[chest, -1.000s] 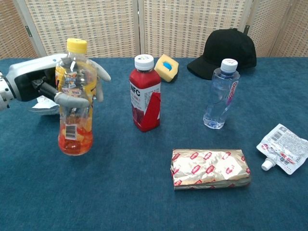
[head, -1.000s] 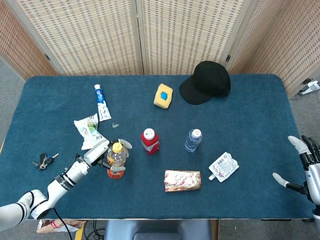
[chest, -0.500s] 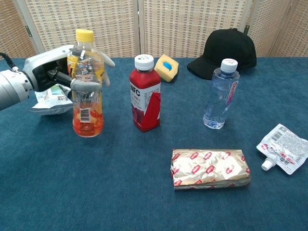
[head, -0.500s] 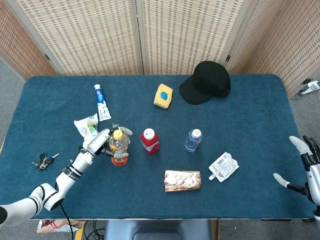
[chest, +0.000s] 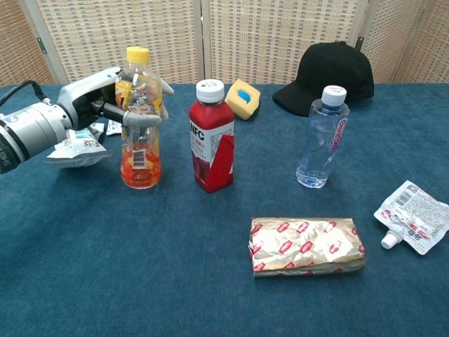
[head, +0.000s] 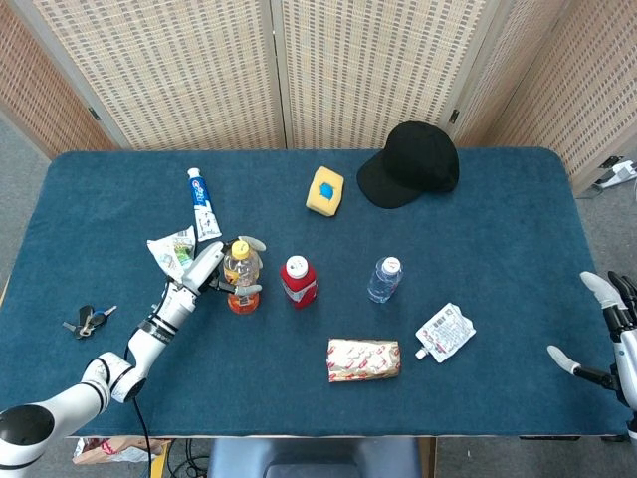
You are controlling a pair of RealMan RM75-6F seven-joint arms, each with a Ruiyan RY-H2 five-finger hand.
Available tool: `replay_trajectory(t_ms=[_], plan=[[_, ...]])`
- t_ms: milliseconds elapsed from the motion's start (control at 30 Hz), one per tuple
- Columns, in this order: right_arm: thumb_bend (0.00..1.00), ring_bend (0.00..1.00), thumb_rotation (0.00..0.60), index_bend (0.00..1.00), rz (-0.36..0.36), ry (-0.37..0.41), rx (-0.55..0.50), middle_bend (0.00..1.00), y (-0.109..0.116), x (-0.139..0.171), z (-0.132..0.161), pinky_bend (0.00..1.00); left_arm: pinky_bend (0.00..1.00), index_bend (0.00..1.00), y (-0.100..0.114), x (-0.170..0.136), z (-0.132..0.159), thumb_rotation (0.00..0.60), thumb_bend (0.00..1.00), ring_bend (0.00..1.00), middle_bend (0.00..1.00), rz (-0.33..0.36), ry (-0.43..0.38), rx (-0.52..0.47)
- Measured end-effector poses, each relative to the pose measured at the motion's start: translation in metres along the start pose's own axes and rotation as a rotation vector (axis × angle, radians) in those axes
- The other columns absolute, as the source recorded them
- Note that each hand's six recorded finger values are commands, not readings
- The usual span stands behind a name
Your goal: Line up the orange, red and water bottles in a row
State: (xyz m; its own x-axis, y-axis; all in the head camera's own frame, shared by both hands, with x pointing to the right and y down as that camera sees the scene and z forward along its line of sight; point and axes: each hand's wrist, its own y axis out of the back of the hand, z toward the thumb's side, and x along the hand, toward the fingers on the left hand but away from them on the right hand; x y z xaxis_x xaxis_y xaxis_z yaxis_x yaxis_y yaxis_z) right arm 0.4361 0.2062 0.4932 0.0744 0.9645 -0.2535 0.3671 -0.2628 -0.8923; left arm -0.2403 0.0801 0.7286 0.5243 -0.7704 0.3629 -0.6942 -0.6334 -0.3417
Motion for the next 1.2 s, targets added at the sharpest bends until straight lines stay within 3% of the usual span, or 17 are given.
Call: replay_trajectory(t_ms=[267,333,467,567,667,767,1200], plan=[[0.09,0.01,0.600,0.12,-0.001,-0.005,0.006,0.14,0.002,0.001,0.000,0.04,0.69,0.52,0.002,0.006,-0.012,0.600,0.12,0.47,0.49,0.039,0.031,-0.010],[0.09,0.01,0.600,0.12,-0.001,-0.006,0.008,0.14,0.002,0.001,0.000,0.04,0.67,0.43,0.002,0.006,-0.014,0.600,0.11,0.44,0.42,0.043,0.034,-0.008],[0.09,0.01,0.600,0.12,0.000,-0.011,0.010,0.14,0.003,0.002,-0.001,0.04,0.59,0.13,0.001,0.002,-0.015,0.600,0.11,0.32,0.21,0.036,0.026,-0.008],[0.09,0.01,0.600,0.12,0.000,-0.010,0.009,0.14,0.003,0.003,-0.001,0.04,0.45,0.02,0.001,-0.002,-0.016,0.600,0.11,0.19,0.09,0.024,0.021,0.005],[0.09,0.01,0.600,0.12,-0.002,-0.010,0.010,0.14,0.004,0.003,-0.001,0.04,0.35,0.00,0.003,-0.005,-0.016,0.600,0.11,0.10,0.01,0.023,0.015,0.003],[0.09,0.01,0.600,0.12,-0.004,-0.007,0.009,0.14,0.004,0.003,0.000,0.04,0.30,0.00,0.005,-0.009,-0.017,0.600,0.11,0.04,0.00,0.013,0.018,0.013],[0.09,0.01,0.600,0.12,-0.006,-0.009,0.003,0.14,0.005,0.005,-0.002,0.04,0.22,0.00,0.007,-0.026,-0.034,0.600,0.11,0.00,0.00,-0.035,0.076,0.094]])
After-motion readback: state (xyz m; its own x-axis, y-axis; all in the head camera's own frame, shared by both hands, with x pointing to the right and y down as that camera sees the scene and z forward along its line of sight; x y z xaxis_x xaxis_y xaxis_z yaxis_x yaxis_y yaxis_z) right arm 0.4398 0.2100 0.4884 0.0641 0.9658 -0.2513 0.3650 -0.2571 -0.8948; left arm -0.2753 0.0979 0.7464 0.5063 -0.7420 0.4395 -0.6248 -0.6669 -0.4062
